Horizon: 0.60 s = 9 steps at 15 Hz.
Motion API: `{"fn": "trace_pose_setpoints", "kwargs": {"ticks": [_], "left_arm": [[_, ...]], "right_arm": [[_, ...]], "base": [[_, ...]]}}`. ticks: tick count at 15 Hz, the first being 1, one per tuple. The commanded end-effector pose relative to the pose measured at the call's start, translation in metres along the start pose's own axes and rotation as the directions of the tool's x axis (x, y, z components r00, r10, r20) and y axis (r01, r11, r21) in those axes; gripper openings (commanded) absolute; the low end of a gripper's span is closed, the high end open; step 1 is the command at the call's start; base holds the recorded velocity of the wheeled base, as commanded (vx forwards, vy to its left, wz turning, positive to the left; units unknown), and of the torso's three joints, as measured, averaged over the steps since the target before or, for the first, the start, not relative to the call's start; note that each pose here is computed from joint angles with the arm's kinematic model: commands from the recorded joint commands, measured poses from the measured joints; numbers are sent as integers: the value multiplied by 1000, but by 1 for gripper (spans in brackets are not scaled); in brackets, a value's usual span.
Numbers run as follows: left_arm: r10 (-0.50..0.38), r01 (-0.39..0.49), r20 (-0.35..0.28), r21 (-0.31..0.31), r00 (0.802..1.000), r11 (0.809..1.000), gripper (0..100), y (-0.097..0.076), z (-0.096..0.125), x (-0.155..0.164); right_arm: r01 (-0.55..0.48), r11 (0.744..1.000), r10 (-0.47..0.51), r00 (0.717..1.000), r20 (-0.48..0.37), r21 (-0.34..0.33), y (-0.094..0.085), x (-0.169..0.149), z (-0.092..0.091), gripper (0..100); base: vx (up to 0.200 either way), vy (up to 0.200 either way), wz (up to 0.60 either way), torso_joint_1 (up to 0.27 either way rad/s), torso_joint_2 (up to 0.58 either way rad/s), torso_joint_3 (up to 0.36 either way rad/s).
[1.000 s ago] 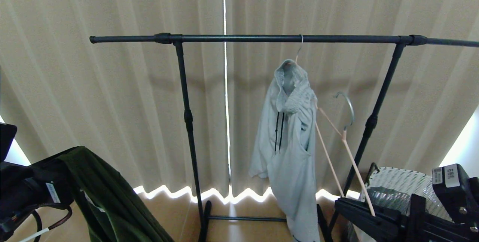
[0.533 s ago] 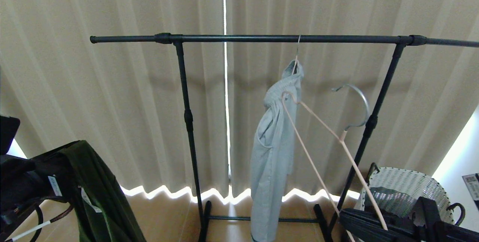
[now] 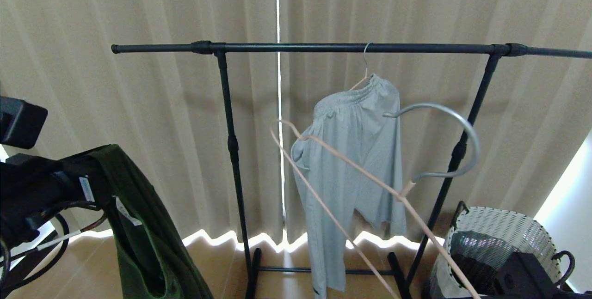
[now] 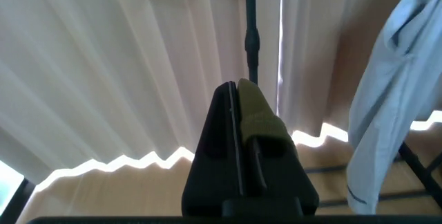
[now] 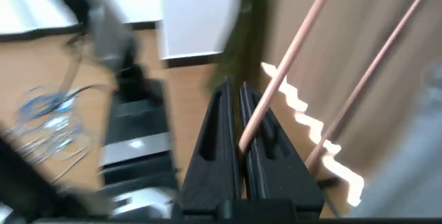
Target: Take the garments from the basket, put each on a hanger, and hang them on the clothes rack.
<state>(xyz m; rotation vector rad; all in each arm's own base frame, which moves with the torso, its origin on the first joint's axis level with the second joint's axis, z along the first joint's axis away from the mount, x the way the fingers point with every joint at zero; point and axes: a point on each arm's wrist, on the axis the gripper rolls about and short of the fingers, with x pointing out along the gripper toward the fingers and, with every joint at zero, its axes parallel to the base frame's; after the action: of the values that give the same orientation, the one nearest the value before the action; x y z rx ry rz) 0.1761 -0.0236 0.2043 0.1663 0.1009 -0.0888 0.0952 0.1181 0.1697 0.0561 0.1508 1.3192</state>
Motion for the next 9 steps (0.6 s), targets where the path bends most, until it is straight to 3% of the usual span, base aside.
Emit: {"fn": "trace_pose_setpoints", "kwargs": {"ticks": [1,5,9], "left_arm": [[0,0,-13,0,1000,1000,0,0,5,19],[16,-16,4,0,1000,1000,0,-5,22,48],[2,-2,25,8,1000,1000,0,-33,39,82]], "right_arm": [[-1,999,4,998,-64,36,-12,22,-2,0],[-12,999,15,997,-79,47,-22,41,1,0],[-157,986,161,984,-75,52,-19,41,3,0]], "base": [[0,0,0,0,0,0],[0,0,0,0,0,0],[0,0,0,0,0,0]]}}
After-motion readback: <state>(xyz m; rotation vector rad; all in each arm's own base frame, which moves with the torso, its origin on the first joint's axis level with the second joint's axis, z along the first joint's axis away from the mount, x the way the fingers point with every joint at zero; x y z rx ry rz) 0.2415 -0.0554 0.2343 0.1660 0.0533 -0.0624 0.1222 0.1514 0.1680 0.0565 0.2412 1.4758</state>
